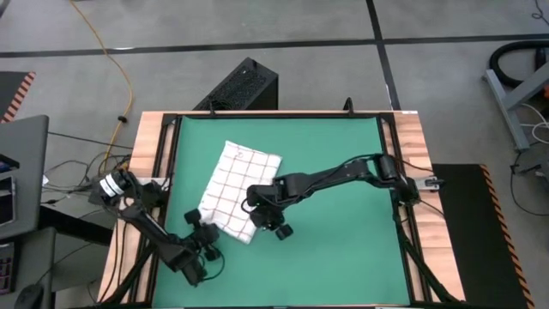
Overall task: Roll towel
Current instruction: Roll the white towel
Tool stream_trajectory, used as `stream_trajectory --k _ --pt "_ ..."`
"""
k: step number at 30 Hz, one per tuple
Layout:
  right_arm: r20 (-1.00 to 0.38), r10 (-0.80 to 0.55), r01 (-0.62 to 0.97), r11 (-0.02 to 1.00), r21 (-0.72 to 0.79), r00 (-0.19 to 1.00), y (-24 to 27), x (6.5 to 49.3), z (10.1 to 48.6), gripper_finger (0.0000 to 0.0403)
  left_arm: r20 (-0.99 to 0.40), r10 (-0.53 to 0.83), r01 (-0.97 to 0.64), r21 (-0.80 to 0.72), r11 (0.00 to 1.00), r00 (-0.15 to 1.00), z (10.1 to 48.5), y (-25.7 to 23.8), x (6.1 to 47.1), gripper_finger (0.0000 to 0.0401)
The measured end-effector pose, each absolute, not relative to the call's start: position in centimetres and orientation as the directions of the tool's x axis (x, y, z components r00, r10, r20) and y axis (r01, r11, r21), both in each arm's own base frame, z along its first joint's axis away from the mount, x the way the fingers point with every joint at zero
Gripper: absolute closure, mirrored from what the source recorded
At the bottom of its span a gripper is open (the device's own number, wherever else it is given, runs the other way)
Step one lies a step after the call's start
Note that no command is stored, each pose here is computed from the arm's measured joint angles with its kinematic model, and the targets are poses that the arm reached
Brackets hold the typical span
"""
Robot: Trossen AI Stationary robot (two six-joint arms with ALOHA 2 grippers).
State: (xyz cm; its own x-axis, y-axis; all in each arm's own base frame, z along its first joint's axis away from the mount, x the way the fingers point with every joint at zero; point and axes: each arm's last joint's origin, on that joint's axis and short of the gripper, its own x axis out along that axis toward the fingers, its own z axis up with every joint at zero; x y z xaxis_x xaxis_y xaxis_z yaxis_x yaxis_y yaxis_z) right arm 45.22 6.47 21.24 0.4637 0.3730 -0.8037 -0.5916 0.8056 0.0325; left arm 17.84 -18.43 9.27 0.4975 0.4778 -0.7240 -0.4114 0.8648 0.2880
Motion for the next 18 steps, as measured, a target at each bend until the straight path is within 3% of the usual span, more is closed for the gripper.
stream_trajectory --k 5,12,18 --pt "-0.849 0.317 -0.581 0.813 0.015 0.422 7.8 42.9 23.9 0.0263 -0.708 0.488 -0.326 0.366 0.872 0.510 9.6 -17.7 19.5 0.0400" --pt "-0.831 0.285 -0.527 0.850 -0.011 0.477 9.6 40.5 27.9 0.0266 -0.697 0.439 -0.130 0.451 0.883 0.567 11.4 -15.5 22.9 0.0401" --pt "-0.851 0.165 -0.445 0.891 -0.087 0.499 11.9 38.5 29.4 0.0266 -0.691 0.101 0.147 0.290 0.946 0.715 12.2 -13.3 27.4 0.0401"
